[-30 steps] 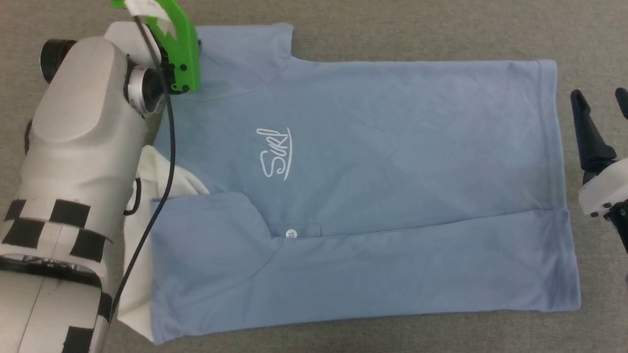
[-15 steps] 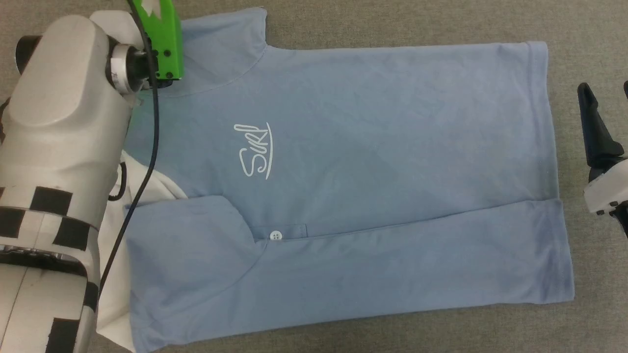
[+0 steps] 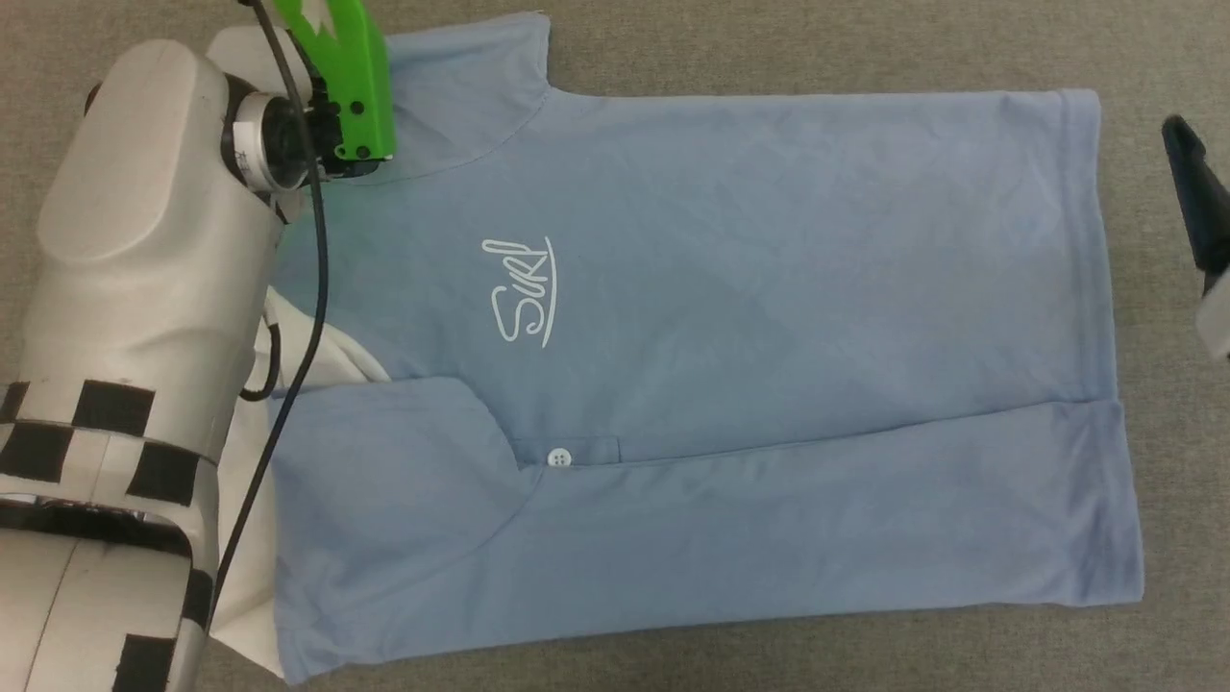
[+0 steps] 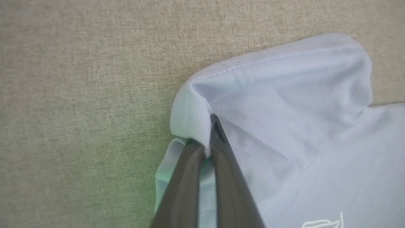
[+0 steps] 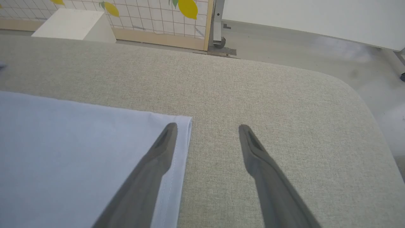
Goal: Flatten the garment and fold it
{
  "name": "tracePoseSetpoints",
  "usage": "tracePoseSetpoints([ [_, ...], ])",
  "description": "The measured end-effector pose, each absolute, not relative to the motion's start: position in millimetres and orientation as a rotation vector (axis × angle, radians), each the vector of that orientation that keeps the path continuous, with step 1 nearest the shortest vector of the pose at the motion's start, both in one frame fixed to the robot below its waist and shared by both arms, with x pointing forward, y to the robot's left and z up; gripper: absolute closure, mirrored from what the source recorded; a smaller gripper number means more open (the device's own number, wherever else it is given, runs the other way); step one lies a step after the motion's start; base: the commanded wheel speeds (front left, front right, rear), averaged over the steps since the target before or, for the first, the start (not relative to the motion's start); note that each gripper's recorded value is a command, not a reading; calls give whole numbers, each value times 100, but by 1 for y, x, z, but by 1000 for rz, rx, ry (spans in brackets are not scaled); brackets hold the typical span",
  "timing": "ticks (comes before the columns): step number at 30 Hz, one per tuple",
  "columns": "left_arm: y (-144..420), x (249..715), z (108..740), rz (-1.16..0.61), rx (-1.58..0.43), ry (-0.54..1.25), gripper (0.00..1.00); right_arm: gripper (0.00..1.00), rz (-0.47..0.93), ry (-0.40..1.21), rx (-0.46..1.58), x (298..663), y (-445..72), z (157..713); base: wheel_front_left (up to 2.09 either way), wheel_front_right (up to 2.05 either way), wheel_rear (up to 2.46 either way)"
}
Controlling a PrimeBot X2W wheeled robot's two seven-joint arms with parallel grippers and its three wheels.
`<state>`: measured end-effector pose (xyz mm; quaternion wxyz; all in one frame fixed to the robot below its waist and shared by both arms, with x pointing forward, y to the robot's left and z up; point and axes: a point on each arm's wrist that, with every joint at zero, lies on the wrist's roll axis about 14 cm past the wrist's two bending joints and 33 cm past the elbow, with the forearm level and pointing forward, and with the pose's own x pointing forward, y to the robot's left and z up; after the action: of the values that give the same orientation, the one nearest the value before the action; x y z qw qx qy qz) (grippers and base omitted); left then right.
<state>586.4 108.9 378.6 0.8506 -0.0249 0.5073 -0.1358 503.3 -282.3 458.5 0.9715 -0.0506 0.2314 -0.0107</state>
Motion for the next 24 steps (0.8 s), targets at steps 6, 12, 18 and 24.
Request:
tracePoseSetpoints([
  [6,108,588,381,-301,-58,1053,100,0,29,710,-159,526,-271,442,0,0,0],
  [12,110,590,380,-310,-61,1033,100,0,49,924,-217,539,-261,411,0,0,0],
  [18,115,592,376,-317,-53,1020,100,0,45,1068,-264,540,-256,377,0,0,0],
  [24,118,595,370,-323,-53,1013,100,0,70,1141,-302,544,-250,361,0,0,0],
])
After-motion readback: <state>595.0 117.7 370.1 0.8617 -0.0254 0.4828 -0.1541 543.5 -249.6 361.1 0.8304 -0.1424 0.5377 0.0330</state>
